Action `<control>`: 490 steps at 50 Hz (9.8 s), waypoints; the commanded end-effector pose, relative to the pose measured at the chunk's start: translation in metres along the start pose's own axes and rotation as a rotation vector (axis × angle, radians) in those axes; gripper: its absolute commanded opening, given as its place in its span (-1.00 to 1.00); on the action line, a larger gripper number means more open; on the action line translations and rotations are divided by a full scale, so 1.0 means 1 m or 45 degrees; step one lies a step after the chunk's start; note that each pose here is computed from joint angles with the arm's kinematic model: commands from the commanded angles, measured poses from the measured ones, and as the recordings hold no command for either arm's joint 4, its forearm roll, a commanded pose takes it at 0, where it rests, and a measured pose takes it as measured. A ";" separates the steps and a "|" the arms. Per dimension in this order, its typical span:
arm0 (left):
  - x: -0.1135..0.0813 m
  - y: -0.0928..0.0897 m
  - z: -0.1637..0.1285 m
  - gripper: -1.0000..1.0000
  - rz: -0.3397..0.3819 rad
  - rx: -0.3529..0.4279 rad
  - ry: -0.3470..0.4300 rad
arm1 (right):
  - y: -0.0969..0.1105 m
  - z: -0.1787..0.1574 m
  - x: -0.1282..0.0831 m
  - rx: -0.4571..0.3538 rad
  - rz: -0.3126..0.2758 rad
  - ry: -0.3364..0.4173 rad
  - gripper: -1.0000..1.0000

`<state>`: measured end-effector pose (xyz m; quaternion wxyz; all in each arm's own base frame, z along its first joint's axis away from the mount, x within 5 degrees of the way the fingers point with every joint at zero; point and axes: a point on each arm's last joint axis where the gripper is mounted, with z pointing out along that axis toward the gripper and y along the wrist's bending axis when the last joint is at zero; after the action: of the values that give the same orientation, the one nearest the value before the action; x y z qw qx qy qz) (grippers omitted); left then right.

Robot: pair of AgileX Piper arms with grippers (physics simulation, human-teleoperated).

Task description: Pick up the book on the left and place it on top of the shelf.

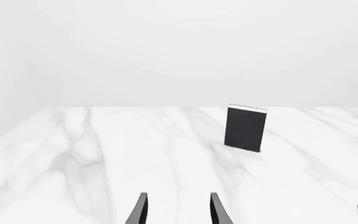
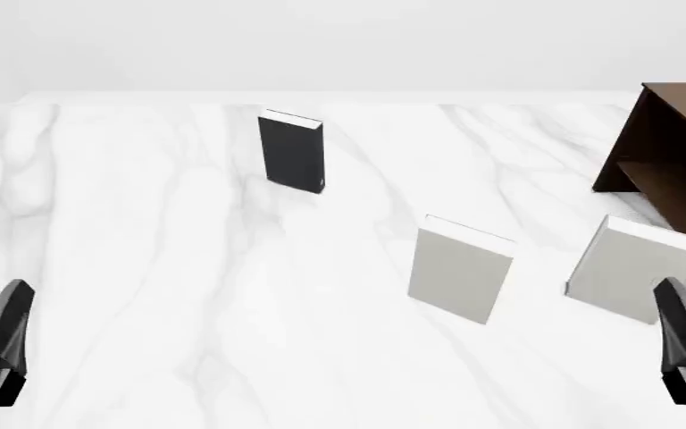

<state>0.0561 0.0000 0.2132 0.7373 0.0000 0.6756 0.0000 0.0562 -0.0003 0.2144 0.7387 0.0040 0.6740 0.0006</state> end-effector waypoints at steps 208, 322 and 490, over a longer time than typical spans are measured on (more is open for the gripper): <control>0.000 0.000 0.000 1.00 0.000 0.000 0.000 | 0.168 0.276 -0.074 -0.636 -0.239 0.334 1.00; 0.000 0.000 0.000 1.00 0.000 0.000 0.000 | 0.251 0.373 0.022 -0.696 -0.204 0.434 1.00; 0.000 0.000 0.000 1.00 0.000 0.000 0.000 | 0.263 0.430 0.086 -0.638 -0.143 0.489 -1.00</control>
<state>0.0561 0.0000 0.2132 0.7373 0.0000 0.6756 0.0000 0.4939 0.2748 0.1460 0.5551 -0.2310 0.7892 0.1254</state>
